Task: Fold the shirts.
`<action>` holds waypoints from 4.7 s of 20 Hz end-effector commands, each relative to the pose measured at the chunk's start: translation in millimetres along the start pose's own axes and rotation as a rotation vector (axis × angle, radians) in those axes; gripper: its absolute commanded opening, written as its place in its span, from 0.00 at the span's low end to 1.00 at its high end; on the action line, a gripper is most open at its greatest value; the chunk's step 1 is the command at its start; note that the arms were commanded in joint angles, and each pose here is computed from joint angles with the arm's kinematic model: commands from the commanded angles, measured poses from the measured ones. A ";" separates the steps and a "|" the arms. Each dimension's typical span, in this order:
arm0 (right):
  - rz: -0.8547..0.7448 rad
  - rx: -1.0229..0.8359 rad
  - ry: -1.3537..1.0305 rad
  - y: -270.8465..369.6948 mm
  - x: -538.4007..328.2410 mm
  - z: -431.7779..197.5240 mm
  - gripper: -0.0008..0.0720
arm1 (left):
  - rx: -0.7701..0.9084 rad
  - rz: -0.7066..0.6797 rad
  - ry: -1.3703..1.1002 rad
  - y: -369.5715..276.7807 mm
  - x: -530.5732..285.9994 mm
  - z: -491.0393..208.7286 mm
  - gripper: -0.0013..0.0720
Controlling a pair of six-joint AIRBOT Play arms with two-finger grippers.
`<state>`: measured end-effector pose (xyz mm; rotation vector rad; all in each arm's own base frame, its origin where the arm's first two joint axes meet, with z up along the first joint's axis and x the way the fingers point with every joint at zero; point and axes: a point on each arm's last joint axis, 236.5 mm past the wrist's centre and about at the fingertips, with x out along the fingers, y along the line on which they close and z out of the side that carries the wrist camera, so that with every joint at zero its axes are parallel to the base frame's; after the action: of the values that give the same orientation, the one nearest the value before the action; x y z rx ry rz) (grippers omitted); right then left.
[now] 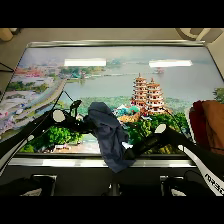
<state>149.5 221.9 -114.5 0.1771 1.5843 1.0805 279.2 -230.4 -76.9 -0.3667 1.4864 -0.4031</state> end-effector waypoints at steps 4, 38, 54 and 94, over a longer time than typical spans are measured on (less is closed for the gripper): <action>-0.031 -0.122 -0.050 22.6 -21.4 37.6 0.03 | 0.046 -0.021 -0.103 -12.4 -33.6 20.2 0.05; -1.183 -0.160 -0.953 117.6 -513.3 23.9 0.04 | 0.360 0.197 -1.273 -69.6 -480.4 70.5 0.05; -0.843 0.251 -0.663 -158.1 -312.3 48.0 0.40 | 0.228 -0.007 -0.615 -16.9 -130.3 38.0 0.05; -1.403 -0.083 -1.309 194.0 -572.8 -42.1 0.03 | 0.318 0.240 -1.500 -68.3 -577.3 -2.7 0.05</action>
<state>259.2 -13.2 422.8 -0.2709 0.1314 -0.0558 268.8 -37.7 455.0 -0.2030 -0.0131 -0.1693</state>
